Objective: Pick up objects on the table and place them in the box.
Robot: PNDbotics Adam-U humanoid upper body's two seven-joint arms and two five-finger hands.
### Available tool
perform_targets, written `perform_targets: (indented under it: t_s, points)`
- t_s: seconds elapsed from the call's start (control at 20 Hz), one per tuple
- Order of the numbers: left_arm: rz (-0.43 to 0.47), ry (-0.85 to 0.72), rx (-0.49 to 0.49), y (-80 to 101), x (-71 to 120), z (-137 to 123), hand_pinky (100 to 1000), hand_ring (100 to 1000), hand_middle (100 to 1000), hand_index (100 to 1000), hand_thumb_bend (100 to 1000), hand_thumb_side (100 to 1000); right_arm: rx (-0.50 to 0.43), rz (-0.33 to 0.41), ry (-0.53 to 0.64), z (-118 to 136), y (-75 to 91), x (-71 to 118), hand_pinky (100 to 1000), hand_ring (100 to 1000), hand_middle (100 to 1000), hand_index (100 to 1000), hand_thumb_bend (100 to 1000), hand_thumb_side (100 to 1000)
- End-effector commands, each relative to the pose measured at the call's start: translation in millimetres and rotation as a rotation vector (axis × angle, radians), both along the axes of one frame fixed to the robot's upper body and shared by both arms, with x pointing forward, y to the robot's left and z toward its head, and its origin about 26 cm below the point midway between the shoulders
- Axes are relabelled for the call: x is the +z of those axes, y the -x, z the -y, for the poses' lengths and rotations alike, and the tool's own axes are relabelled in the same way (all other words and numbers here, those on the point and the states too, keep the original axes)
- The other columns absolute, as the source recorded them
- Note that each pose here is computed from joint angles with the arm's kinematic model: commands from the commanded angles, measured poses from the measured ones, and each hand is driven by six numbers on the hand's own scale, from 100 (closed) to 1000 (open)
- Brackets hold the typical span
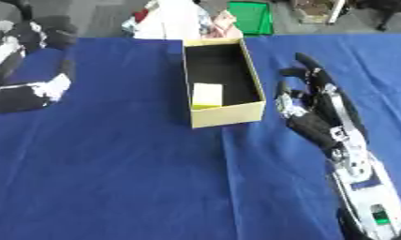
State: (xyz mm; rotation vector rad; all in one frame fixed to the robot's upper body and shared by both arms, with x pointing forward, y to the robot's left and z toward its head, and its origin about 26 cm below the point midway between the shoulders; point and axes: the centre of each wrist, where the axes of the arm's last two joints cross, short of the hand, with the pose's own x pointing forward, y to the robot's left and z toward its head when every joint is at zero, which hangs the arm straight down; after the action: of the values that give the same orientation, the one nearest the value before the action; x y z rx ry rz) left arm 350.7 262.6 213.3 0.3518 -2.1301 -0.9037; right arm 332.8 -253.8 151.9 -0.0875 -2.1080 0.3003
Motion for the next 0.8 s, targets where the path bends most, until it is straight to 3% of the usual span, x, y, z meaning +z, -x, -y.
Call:
perform_targets:
  t_s: [0.05,0.3,0.8]
  points:
    - [-0.021,0.107,0.060,9.9,-4.2,-12,806,786,799,939,100,377,-0.032,0.044,0.018,8,3.0,11.8,773,1000,745,969,100,259]
    - [-0.077,0.204,0.112,21.5,-28.0,-23,807,787,800,938,100,425,-0.053,0.043,0.007,11,4.2,10.2,773,1000,746,973,100,258]
    - [-0.137,0.255,0.120,29.5,-50.5,-21,808,786,798,938,100,481,-0.071,0.039,-0.015,11,5.1,7.7,772,1000,744,975,100,255]
